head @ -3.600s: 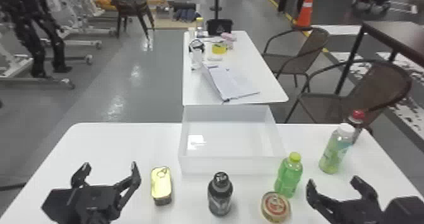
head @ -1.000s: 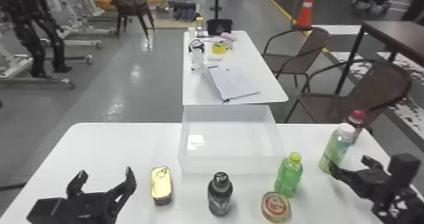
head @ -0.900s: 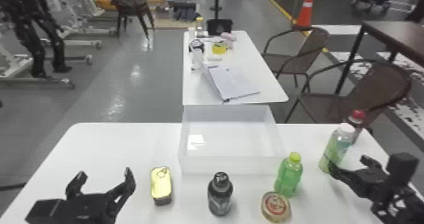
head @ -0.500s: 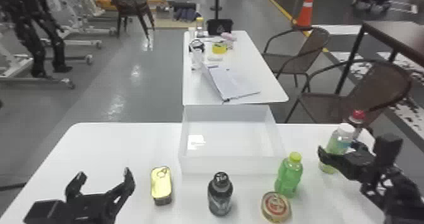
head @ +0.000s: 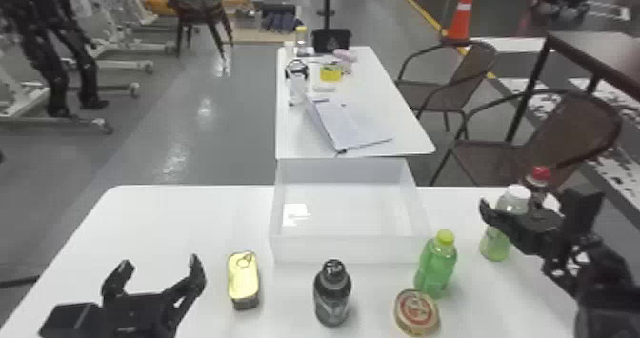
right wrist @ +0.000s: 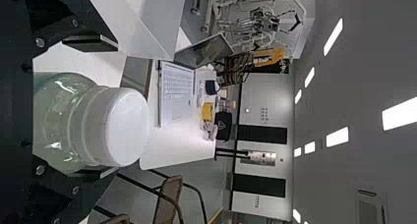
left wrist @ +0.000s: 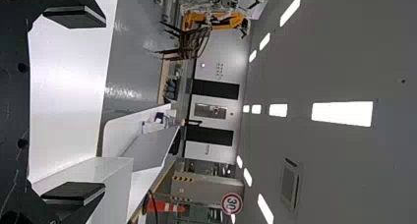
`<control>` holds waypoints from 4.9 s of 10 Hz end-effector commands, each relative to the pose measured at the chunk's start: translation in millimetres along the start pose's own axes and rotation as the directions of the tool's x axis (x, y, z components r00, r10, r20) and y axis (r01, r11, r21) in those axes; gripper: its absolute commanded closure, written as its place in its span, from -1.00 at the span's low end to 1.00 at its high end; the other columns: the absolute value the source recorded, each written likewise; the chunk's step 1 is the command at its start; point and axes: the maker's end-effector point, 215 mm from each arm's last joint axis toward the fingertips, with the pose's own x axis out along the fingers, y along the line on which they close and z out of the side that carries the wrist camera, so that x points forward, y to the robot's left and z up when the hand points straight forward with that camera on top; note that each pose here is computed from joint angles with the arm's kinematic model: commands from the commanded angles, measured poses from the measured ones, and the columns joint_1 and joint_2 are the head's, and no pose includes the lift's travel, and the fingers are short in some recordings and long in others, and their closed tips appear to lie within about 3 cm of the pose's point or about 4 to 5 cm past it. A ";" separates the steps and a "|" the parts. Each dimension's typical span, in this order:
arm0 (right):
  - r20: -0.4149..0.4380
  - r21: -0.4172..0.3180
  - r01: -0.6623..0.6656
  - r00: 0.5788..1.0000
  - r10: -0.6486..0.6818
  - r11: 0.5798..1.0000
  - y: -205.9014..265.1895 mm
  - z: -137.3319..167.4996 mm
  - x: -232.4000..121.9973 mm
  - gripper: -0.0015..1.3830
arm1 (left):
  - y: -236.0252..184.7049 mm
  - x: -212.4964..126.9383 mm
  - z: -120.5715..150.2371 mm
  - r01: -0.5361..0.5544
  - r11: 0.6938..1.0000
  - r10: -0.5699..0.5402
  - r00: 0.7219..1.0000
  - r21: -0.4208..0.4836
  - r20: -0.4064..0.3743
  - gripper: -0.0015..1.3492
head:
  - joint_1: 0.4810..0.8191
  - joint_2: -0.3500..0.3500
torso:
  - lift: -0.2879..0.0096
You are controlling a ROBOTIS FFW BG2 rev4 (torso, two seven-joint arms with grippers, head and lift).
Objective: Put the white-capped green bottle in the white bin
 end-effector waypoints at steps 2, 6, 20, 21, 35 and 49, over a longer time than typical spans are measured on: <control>-0.015 -0.002 0.012 1.000 -0.012 1.000 1.0 -7.1 -3.8 0.16 | -0.5 -0.1 -1.3 -0.002 1.000 0.002 1.000 -0.007 0.001 -0.81 | -0.60 0.00 | 0.26; 0.003 -0.003 0.046 0.999 -0.046 0.999 -1.8 -3.5 -12.4 0.32 | -3.5 -0.9 -6.7 0.003 1.000 -0.003 1.000 -0.013 -0.011 -0.81 | -0.60 0.00 | 0.26; 0.225 -0.086 -0.136 0.962 0.152 0.987 90.8 178.0 43.8 0.32 | -20.2 5.6 -16.4 0.026 0.999 -0.027 0.999 -0.044 -0.027 -0.81 | -0.60 0.00 | 0.26; 0.241 -0.073 -0.155 0.956 0.168 0.985 101.7 183.3 51.7 0.32 | -22.6 6.9 -17.1 0.029 0.998 -0.031 0.999 -0.049 -0.027 -0.81 | -0.60 0.00 | 0.26; 0.194 0.119 -0.373 0.918 0.347 0.920 270.3 118.6 107.1 0.32 | -40.6 16.9 -20.9 0.054 0.995 -0.056 0.998 -0.080 -0.027 -0.81 | -0.60 0.00 | 0.26; 0.235 0.139 -0.168 0.963 0.133 0.976 192.2 119.1 24.7 -0.89 | -42.6 15.6 -16.5 0.052 0.995 -0.053 0.999 -0.087 -0.013 -0.81 | -0.60 0.00 | 0.26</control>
